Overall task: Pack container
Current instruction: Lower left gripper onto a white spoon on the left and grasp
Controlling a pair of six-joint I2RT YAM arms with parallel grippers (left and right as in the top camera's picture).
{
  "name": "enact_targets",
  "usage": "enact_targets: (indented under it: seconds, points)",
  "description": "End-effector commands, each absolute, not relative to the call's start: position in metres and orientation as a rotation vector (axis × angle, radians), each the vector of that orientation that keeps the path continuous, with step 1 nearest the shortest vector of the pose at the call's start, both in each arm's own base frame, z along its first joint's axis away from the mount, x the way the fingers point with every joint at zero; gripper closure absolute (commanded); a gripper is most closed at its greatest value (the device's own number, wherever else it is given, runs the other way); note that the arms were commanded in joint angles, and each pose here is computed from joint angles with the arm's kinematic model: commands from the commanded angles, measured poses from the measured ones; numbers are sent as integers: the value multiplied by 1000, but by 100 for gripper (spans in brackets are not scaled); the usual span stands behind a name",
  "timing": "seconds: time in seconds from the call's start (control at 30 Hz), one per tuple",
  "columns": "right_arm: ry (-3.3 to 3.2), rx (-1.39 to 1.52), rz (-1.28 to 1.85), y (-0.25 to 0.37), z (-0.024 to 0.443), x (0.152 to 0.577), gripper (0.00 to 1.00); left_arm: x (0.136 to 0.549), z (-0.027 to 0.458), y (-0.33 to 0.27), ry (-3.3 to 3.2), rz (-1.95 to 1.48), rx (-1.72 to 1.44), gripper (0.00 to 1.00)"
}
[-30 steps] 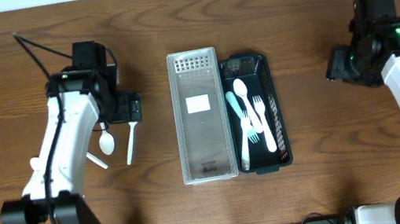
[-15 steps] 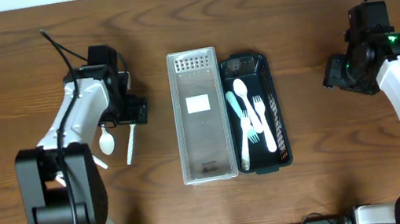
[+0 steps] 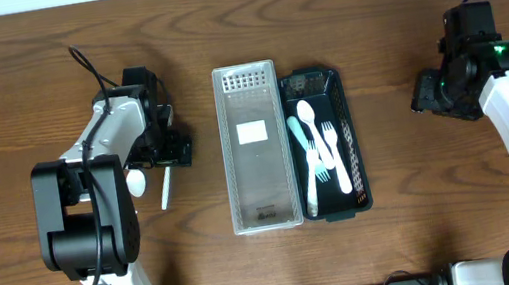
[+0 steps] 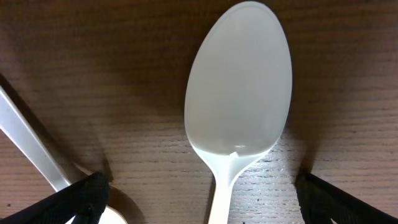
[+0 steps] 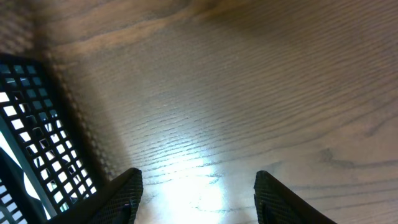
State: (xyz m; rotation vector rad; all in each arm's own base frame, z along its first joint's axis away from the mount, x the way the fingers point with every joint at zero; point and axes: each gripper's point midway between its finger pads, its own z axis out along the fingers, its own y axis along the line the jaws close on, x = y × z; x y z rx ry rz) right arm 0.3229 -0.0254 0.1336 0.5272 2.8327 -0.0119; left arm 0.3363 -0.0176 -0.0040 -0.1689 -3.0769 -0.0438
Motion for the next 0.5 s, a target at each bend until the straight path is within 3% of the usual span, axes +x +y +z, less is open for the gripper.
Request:
enact_targets:
  seconds: [0.0, 0.1, 0.47]
  points:
    - [2829, 532, -14, -28, 134, 322, 39, 327, -19, -18, -3027, -26, -180, 1]
    - [2829, 531, -14, -28, 134, 322, 39, 327, -19, -24, -3027, 22, -177, 9]
    - [2834, 535, -15, -28, 134, 321, 39, 318, -18, -24, -2994, 23, -167, 69]
